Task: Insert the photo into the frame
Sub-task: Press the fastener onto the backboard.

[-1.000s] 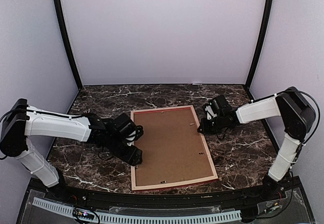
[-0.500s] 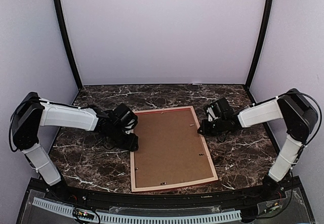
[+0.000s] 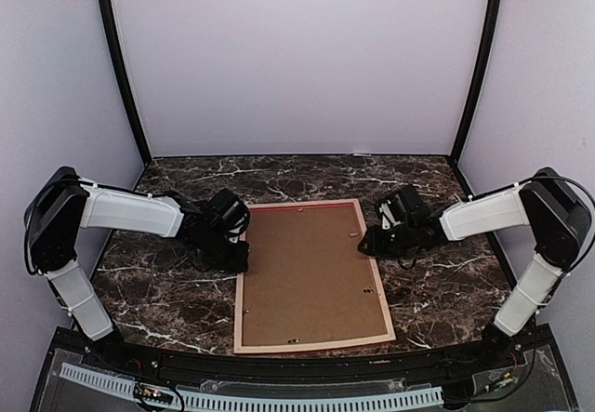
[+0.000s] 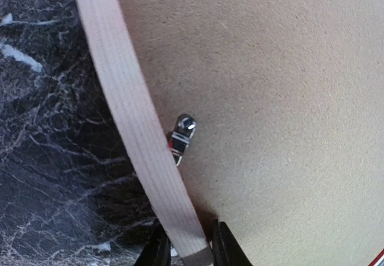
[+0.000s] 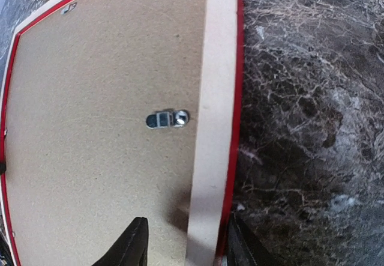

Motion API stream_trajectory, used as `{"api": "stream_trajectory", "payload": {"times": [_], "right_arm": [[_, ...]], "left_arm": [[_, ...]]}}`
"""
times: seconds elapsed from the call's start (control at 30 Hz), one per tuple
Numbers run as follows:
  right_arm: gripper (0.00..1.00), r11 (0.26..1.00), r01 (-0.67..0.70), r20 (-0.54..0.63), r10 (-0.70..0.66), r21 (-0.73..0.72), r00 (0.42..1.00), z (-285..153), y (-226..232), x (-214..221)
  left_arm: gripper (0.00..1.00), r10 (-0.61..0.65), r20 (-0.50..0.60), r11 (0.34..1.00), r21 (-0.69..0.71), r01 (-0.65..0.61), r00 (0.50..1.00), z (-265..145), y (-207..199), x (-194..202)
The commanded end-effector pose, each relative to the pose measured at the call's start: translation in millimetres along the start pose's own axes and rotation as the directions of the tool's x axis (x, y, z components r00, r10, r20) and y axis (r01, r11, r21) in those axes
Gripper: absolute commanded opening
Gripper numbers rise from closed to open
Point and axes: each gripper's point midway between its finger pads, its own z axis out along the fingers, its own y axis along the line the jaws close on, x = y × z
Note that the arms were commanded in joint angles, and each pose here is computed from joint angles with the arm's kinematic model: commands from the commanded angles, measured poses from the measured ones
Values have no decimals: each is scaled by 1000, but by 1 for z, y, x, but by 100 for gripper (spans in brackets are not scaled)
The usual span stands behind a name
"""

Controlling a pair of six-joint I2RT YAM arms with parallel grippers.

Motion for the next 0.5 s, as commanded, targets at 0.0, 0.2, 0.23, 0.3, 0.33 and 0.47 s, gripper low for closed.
{"api": "stream_trajectory", "payload": {"times": [0.0, 0.2, 0.23, 0.3, 0.33, 0.47], "right_arm": [[48, 999, 38, 7, -38, 0, 999, -19, 8, 0], [58, 997, 78, -16, -79, -10, 997, -37, 11, 11], [59, 997, 83, -28, -83, -8, 996, -39, 11, 17], [60, 996, 93, -54, -93, 0, 994, -41, 9, 30], [61, 996, 95, -63, -94, 0, 994, -42, 9, 37], [63, 995, 96, -88, -97, -7, 991, -48, 10, 64]], "left_arm": [[21, 7, 30, 999, -52, -5, 1000, 5, 10, -8], [15, -17, 67, 994, -103, 24, 998, 5, 19, -15], [15, -19, 68, 994, -104, 26, 997, 5, 19, -15], [14, -24, 77, 994, -102, 32, 997, 5, 19, -16], [14, -26, 76, 994, -102, 34, 997, 5, 19, -15], [13, -34, 78, 994, -100, 42, 996, 7, 20, -14]]}}
